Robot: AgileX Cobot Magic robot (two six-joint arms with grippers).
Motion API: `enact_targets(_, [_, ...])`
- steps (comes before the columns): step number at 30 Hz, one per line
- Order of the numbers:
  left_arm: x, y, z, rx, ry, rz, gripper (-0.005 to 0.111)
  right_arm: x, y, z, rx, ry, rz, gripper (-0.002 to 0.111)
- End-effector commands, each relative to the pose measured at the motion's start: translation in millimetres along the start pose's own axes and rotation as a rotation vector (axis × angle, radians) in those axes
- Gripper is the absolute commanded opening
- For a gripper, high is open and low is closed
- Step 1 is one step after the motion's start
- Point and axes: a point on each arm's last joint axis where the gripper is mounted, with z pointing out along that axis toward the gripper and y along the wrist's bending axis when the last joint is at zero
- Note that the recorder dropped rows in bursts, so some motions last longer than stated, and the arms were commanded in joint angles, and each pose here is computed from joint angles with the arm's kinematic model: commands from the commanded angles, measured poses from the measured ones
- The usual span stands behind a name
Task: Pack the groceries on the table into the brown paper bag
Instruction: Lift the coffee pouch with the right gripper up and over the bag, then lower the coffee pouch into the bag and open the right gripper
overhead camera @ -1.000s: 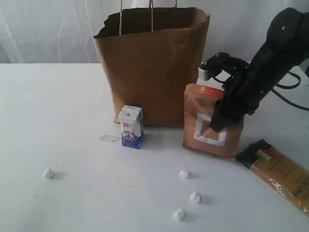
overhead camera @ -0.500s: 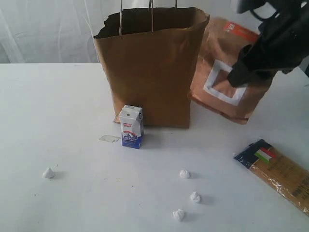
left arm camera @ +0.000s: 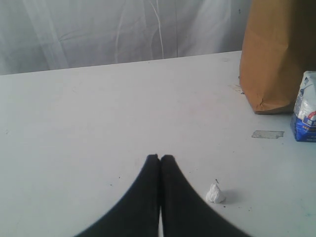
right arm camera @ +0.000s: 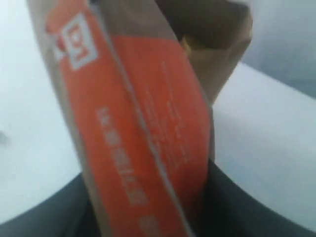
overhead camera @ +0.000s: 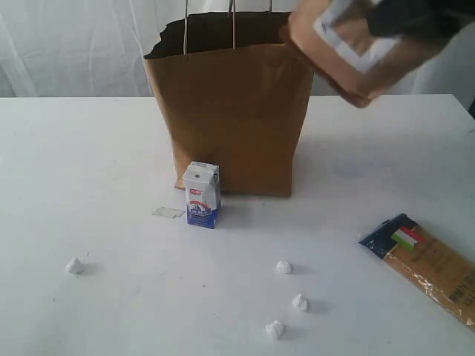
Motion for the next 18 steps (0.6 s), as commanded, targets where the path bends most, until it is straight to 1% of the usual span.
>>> enact_targets(1, [0,-0.4,0,0.006,-0.008,-0.001,0.0,-24,0,-14,0.021,-0.275,0.107,0.015])
enact_targets(2, [0,-0.4,0,0.006,-0.008,-0.001,0.0,-32,-3,-14,0.036,-0.368,0.155,0.015])
enact_targets(5, [0,-0.4,0,0.006,-0.008,-0.001,0.0,-44,-12,-15,0.081,-0.522,0.244,0.015])
enact_targets(7, [0,-0.4,0,0.006,-0.008,-0.001,0.0,-50,-23,-10,0.138,-0.608,0.291,0.015])
enact_targets(9, [0,-0.4,0,0.006,-0.008,-0.001,0.0,-53,-33,-1,0.193,-0.654,0.31,0.015])
enact_targets(11, [0,-0.4,0,0.006,-0.008,-0.001,0.0,-53,-41,11,0.225,-0.66,0.326,0.015])
enact_targets(14, [0,-0.4,0,0.006,-0.008,-0.001,0.0,-48,-47,36,0.199,-0.599,0.382,0.015])
enact_targets(15, [0,-0.4,0,0.006,-0.008,-0.001,0.0,-48,-45,44,0.181,-0.573,0.378,0.015])
enact_targets(18, [0,-0.4,0,0.006,-0.008,-0.001,0.0,-53,-40,61,0.137,-0.506,0.287,0.015])
